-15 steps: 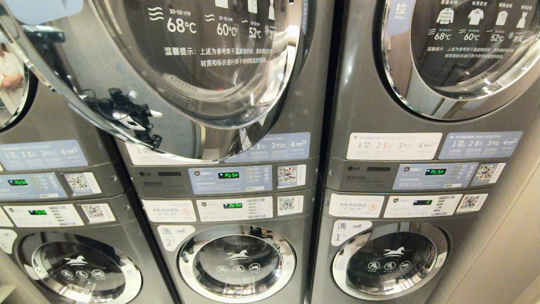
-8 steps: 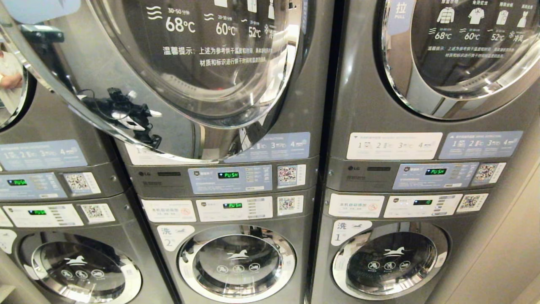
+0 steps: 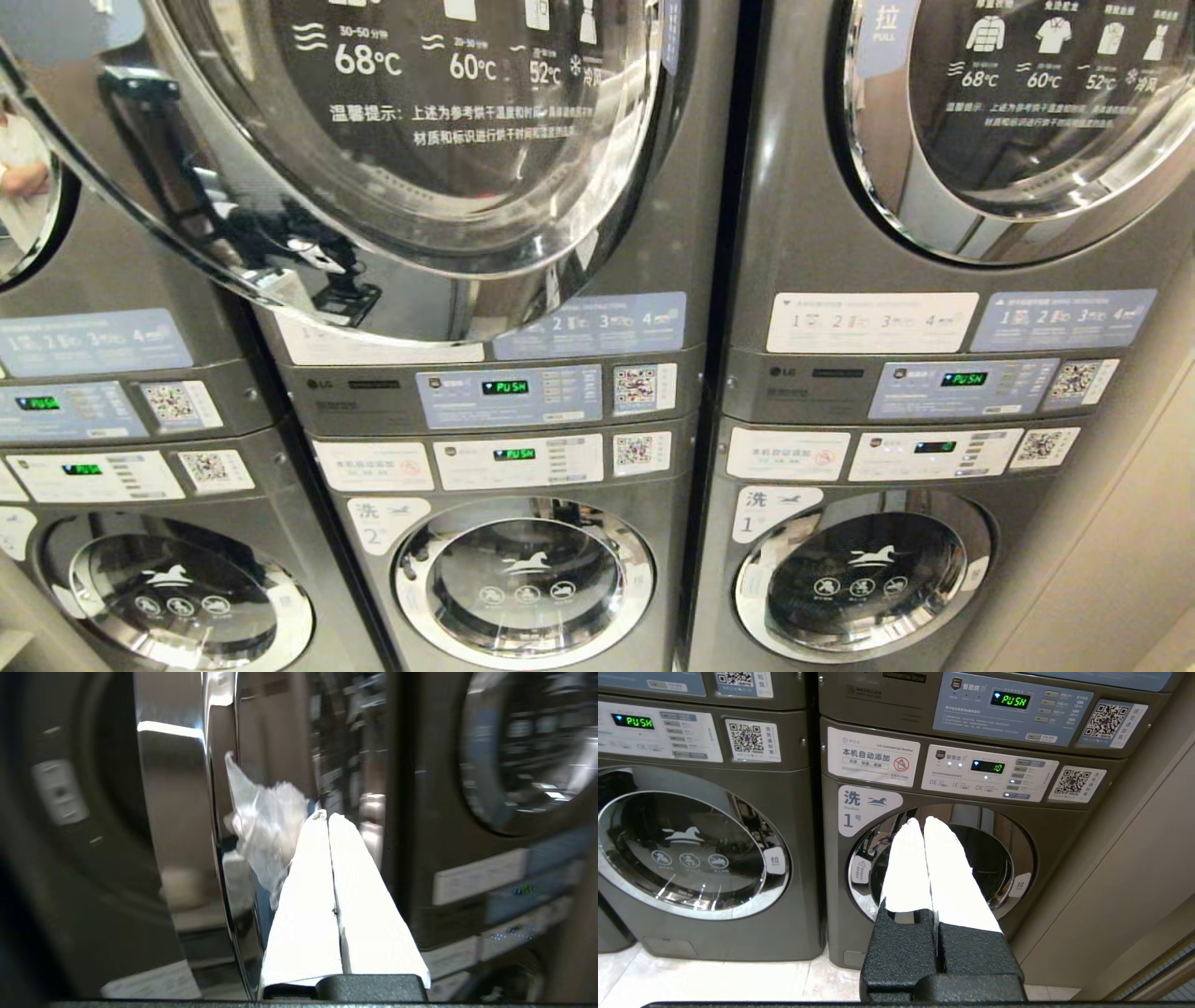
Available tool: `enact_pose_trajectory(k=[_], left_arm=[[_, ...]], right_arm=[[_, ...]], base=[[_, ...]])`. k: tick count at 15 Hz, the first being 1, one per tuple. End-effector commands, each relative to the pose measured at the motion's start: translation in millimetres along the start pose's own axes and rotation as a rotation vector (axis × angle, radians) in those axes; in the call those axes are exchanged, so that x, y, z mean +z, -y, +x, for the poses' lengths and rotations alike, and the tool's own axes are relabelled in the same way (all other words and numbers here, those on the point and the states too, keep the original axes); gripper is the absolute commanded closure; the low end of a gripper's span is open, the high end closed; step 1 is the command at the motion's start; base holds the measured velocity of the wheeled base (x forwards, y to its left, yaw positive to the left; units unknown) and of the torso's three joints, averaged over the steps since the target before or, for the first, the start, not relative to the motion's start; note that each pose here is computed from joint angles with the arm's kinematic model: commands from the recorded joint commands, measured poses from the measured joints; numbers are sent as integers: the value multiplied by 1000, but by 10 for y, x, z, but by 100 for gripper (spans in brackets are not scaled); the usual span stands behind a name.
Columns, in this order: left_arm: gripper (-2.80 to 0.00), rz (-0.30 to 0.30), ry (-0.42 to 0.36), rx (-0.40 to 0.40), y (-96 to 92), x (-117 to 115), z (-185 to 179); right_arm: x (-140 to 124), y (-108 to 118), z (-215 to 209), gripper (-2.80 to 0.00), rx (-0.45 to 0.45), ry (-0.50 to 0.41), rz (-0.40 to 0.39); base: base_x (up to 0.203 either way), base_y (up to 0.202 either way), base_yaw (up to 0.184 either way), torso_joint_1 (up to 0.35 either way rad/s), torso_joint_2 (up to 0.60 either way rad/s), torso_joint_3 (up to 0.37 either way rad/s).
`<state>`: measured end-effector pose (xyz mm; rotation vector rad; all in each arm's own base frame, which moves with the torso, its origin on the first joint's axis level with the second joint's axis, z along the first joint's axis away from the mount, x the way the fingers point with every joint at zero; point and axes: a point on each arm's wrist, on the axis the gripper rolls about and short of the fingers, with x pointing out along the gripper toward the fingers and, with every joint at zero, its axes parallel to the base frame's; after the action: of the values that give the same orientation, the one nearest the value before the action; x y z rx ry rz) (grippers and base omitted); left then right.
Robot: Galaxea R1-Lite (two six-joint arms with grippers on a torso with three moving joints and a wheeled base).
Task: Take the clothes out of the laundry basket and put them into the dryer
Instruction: Close the dryer
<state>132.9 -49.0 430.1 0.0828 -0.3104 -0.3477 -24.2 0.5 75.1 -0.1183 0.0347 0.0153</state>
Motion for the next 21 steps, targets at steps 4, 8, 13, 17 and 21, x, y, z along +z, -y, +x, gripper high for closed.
enact_pose_trajectory(k=[4, 8, 13, 17, 21], left_arm=[[0, 56, -56, 269, -418, -143, 133], [0, 36, -53, 381, -791, -333, 543], [0, 40, -62, 396, -1109, -551, 1088], [0, 38, -96, 400, -1261, -798, 1368], [0, 41, -103, 413, -1399, -958, 1556]], right_arm=[[0, 0, 0, 0, 1, 0, 1], [-1, 0, 0, 0, -1, 0, 3], [-3, 0, 0, 0, -2, 1, 7], [-1, 0, 0, 0, -2, 2, 17], [-1, 0, 1, 0, -3, 2, 17]], base=[[0, 0, 0, 0, 0, 0], [0, 0, 0, 0, 0, 0], [0, 0, 0, 0, 0, 0], [0, 0, 0, 0, 0, 0], [0, 0, 0, 0, 0, 0]])
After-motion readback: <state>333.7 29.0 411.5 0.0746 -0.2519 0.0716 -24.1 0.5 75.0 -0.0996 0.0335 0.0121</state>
